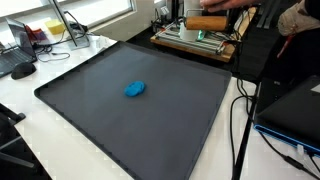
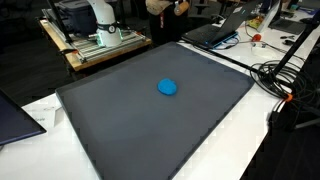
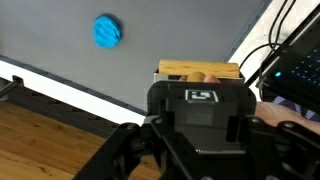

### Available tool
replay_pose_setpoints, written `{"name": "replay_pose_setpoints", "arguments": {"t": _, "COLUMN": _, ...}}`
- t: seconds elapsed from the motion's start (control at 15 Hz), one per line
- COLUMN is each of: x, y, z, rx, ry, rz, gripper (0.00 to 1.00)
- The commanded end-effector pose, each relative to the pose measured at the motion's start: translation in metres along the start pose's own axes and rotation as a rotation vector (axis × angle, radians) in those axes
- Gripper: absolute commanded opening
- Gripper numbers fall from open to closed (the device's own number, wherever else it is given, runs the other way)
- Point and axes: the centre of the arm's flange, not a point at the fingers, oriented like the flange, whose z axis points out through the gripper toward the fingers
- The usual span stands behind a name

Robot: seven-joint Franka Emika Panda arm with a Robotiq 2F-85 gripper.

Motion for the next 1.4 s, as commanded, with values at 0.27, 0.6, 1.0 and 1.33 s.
{"name": "replay_pose_setpoints", "arguments": {"t": 0.27, "x": 0.013, "y": 0.003, "z": 0.001, "rx": 0.021, "ry": -0.018, "rz": 0.006, "gripper": 0.23}}
{"name": "replay_pose_setpoints", "arguments": {"t": 0.6, "x": 0.011, "y": 0.035, "z": 0.008, "rx": 0.048, "ry": -0.014, "rz": 0.115, "gripper": 0.23}}
{"name": "replay_pose_setpoints", "arguments": {"t": 1.0, "x": 0.011, "y": 0.144, "z": 0.019, "rx": 0.033, "ry": -0.028, "rz": 0.341, "gripper": 0.23}}
{"name": "replay_pose_setpoints", "arguments": {"t": 1.33, "x": 0.019, "y": 0.237, "z": 0.021, "rx": 0.001, "ry": -0.056, "rz": 0.559, "gripper": 0.23}}
